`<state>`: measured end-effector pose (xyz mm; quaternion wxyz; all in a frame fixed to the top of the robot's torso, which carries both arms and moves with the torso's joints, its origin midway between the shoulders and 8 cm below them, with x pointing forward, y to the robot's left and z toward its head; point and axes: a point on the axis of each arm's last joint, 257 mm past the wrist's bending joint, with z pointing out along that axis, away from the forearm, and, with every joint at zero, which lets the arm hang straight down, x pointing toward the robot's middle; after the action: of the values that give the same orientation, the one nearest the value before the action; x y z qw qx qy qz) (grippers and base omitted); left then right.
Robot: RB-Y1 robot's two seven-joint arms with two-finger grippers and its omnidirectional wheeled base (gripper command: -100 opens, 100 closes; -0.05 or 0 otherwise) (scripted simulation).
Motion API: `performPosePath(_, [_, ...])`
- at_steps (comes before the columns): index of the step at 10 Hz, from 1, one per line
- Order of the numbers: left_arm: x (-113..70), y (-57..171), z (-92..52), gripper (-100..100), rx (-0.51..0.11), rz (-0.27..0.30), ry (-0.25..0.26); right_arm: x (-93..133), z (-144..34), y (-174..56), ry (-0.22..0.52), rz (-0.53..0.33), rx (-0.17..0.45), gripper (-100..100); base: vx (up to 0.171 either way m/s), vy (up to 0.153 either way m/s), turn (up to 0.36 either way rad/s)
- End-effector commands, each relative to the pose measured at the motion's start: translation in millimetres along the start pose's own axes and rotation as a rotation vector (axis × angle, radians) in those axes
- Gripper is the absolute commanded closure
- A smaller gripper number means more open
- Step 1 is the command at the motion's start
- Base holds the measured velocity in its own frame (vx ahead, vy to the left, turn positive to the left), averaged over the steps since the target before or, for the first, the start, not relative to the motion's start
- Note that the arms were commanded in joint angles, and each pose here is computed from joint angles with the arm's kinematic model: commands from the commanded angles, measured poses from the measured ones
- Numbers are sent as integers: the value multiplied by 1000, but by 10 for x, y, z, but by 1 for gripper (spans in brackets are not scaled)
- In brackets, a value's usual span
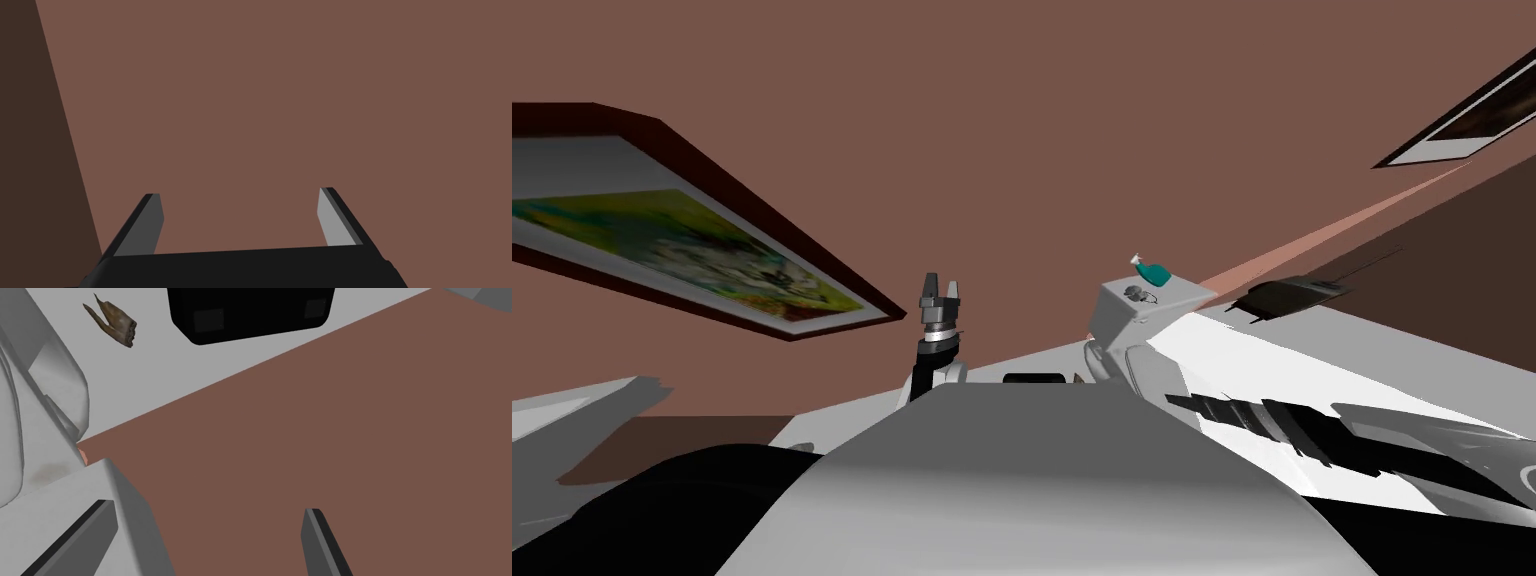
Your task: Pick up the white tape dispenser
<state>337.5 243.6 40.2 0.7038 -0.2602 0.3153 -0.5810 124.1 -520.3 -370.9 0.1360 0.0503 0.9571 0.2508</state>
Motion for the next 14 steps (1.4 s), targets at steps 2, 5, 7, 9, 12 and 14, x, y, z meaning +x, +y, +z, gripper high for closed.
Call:
performPosePath(2, [0, 0, 0, 0, 0, 0, 0, -6, -100, -128, 3, -9, 26, -100, 16, 5, -19])
performPosePath(5, [0, 0, 0, 0, 0, 0, 0, -191, -599, -499, 22, -58, 167, -100, 48, 27, 200])
performPosePath(7, [0, 0, 0, 0, 0, 0, 0, -332, -948, -674, 26, -88, 251, -100, 76, 30, 153])
performPosePath(9, [0, 0, 0, 0, 0, 0, 0, -453, -1217, -778, 27, -112, 313, -100, 111, 41, 223])
performPosePath(12, [0, 0, 0, 0, 0, 0, 0, -575, -1493, -895, 21, -133, 380, -100, 49, 5, 92])
performPosePath(14, [0, 0, 0, 0, 0, 0, 0, -688, -1715, -963, 14, -152, 431, -100, 49, 8, 82])
